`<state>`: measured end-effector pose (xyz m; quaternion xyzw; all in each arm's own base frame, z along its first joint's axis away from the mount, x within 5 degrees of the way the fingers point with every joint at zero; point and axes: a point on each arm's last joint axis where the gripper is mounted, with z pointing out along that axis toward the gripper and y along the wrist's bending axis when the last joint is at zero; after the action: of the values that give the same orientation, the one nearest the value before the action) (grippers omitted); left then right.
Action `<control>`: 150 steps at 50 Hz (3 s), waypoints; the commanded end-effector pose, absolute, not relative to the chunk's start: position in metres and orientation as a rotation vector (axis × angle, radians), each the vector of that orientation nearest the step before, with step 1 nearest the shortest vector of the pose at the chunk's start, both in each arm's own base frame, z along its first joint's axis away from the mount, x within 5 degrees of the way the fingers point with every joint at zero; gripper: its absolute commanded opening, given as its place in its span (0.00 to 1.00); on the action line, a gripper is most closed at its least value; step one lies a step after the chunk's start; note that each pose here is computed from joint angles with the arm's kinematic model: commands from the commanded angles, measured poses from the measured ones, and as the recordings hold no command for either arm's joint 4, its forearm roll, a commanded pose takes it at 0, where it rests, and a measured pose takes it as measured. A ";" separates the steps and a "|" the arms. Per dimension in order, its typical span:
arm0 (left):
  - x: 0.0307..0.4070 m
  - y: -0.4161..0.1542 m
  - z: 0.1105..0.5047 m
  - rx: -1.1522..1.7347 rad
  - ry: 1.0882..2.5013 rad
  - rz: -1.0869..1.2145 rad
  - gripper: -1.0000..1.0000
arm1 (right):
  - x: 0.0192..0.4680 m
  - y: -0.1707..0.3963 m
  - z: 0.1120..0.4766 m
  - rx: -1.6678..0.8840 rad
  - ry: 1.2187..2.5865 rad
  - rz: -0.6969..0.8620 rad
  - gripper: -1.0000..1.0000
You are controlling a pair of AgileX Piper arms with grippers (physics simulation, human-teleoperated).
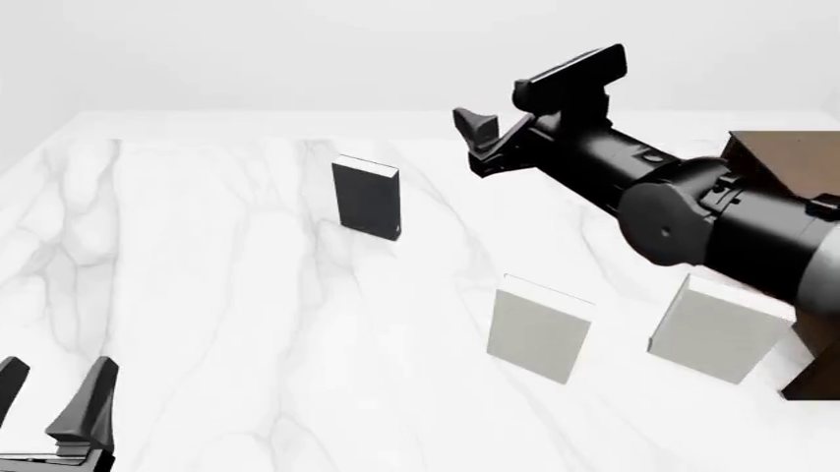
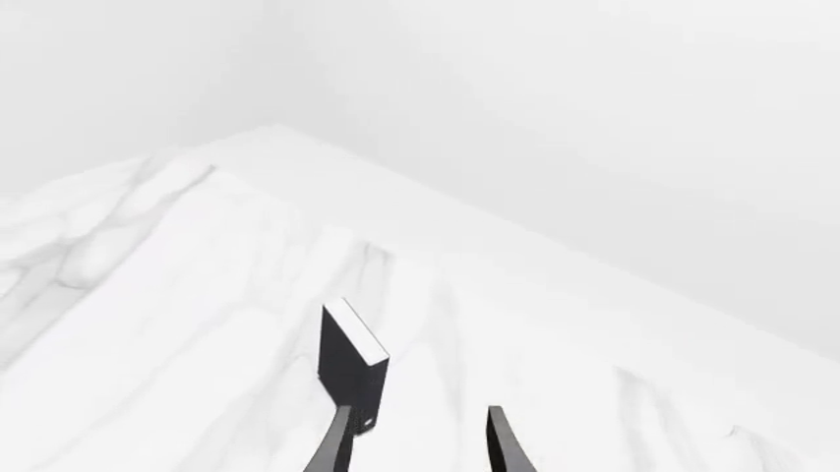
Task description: Pick up the book on the left and place it on top of the shelf.
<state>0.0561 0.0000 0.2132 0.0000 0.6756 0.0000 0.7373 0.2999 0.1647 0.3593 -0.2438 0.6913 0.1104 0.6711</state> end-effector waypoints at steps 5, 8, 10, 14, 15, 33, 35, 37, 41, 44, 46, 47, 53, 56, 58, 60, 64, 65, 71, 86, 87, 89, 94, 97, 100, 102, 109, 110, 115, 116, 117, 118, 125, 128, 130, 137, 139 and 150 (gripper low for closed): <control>0.056 0.000 0.213 0.000 1.484 0.000 1.00 | 0.320 0.183 0.338 -0.535 1.582 0.294 1.00; 0.056 0.000 0.213 0.000 1.484 0.000 1.00 | 0.324 0.184 0.336 -0.533 1.583 0.292 1.00; 0.056 0.000 0.213 0.000 1.484 0.000 1.00 | 0.326 0.186 0.334 -0.529 1.582 0.296 1.00; 0.056 0.000 0.213 0.000 1.484 0.000 1.00 | 0.335 0.190 0.329 -0.522 1.580 0.298 1.00; 0.056 0.000 0.213 0.000 1.484 0.000 1.00 | 0.363 0.202 0.316 -0.496 1.584 0.311 1.00; 0.056 0.000 0.213 0.000 1.484 0.000 1.00 | 0.376 0.212 0.303 -0.503 1.598 0.316 1.00; 0.056 0.000 0.213 0.000 1.484 0.000 1.00 | 0.378 0.214 0.300 -0.504 1.601 0.317 1.00; 0.056 0.000 0.213 0.000 1.484 0.000 1.00 | 0.381 0.215 0.299 -0.502 1.603 0.318 1.00; 0.056 0.000 0.213 0.000 1.484 0.000 1.00 | 0.384 0.216 0.292 -0.498 1.612 0.319 1.00; 0.056 0.000 0.213 0.000 1.484 0.000 1.00 | 0.386 0.215 0.288 -0.496 1.618 0.317 1.00; 0.056 0.000 0.213 0.000 1.484 0.000 1.00 | 0.388 0.215 0.285 -0.492 1.623 0.318 1.00; 0.056 0.000 0.213 0.000 1.484 0.000 1.00 | 0.387 0.216 0.284 -0.496 1.625 0.319 1.00; 0.056 0.000 0.213 0.000 1.484 0.000 1.00 | 0.392 0.216 0.276 -0.493 1.639 0.317 1.00; 0.056 0.000 0.213 0.000 1.484 0.000 1.00 | 0.394 0.217 0.272 -0.492 1.646 0.316 1.00; 0.056 0.000 0.213 0.000 1.484 0.000 1.00 | 0.396 0.217 0.270 -0.491 1.648 0.317 1.00; 0.056 0.000 0.213 0.000 1.484 0.000 1.00 | 0.397 0.218 0.269 -0.490 1.650 0.317 1.00; 0.056 0.000 0.213 0.000 1.484 0.000 1.00 | 0.399 0.221 0.264 -0.489 1.656 0.324 1.00; 0.056 0.000 0.213 0.000 1.484 0.000 1.00 | 0.400 0.222 0.263 -0.488 1.656 0.325 1.00; 0.056 0.000 0.213 0.000 1.484 0.000 1.00 | 0.402 0.225 0.258 -0.489 1.657 0.331 1.00; 0.056 0.000 0.213 0.000 1.484 0.000 1.00 | 0.408 0.232 0.244 -0.491 1.672 0.341 1.00; 0.056 0.000 0.213 0.000 1.484 0.000 1.00 | 0.408 0.233 0.243 -0.492 1.673 0.341 1.00; 0.056 0.000 0.213 0.000 1.484 0.000 1.00 | 0.410 0.233 0.241 -0.491 1.674 0.341 1.00; 0.056 0.000 0.213 0.000 1.484 0.000 1.00 | 0.417 0.234 0.234 -0.484 1.682 0.339 1.00; 0.056 0.000 0.213 0.000 1.484 0.000 1.00 | 0.418 0.234 0.233 -0.482 1.683 0.341 1.00; 0.056 0.000 0.213 0.000 1.484 0.000 1.00 | 0.420 0.237 0.229 -0.483 1.687 0.344 1.00; 0.056 0.000 0.213 0.000 1.484 0.000 1.00 | 0.422 0.237 0.227 -0.483 1.689 0.342 1.00; 0.056 0.000 0.213 0.000 1.484 0.000 1.00 | 0.422 0.240 0.223 -0.482 1.693 0.351 1.00; 0.056 0.000 0.213 0.000 1.484 0.000 1.00 | 0.423 0.241 0.222 -0.482 1.693 0.350 1.00; 0.056 0.000 0.213 0.000 1.484 0.000 1.00 | 0.426 0.243 0.217 -0.483 1.701 0.350 1.00; 0.056 0.000 0.213 0.000 1.484 0.000 1.00 | 0.426 0.243 0.216 -0.483 1.701 0.352 1.00; 0.056 0.000 0.213 0.000 1.484 0.000 1.00 | 0.426 0.243 0.216 -0.483 1.701 0.352 1.00; 0.056 0.000 0.213 0.000 1.484 0.000 1.00 | 0.427 0.243 0.215 -0.482 1.701 0.353 1.00; 0.056 0.000 0.213 0.000 1.484 0.000 1.00 | 0.431 0.247 0.207 -0.483 1.714 0.354 1.00; 0.056 0.000 0.213 0.000 1.484 0.000 1.00 | 0.434 0.248 0.206 -0.482 1.715 0.354 1.00; 0.056 0.000 0.213 0.000 1.484 0.000 1.00 | 0.434 0.249 0.205 -0.484 1.716 0.356 1.00; 0.056 0.000 0.213 0.000 1.484 0.000 1.00 | 0.441 0.251 0.201 -0.479 1.715 0.355 1.00; 0.056 0.000 0.213 0.000 1.484 0.000 1.00 | 0.439 0.254 0.200 -0.488 1.712 0.357 1.00; 0.056 0.000 0.213 0.000 1.484 0.000 1.00 | 0.443 0.261 0.198 -0.485 1.708 0.371 1.00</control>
<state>0.0561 0.0000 0.2132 0.0000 0.6756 0.0000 0.7373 0.4398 0.2551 0.2013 -0.2097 0.7425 0.1575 0.6164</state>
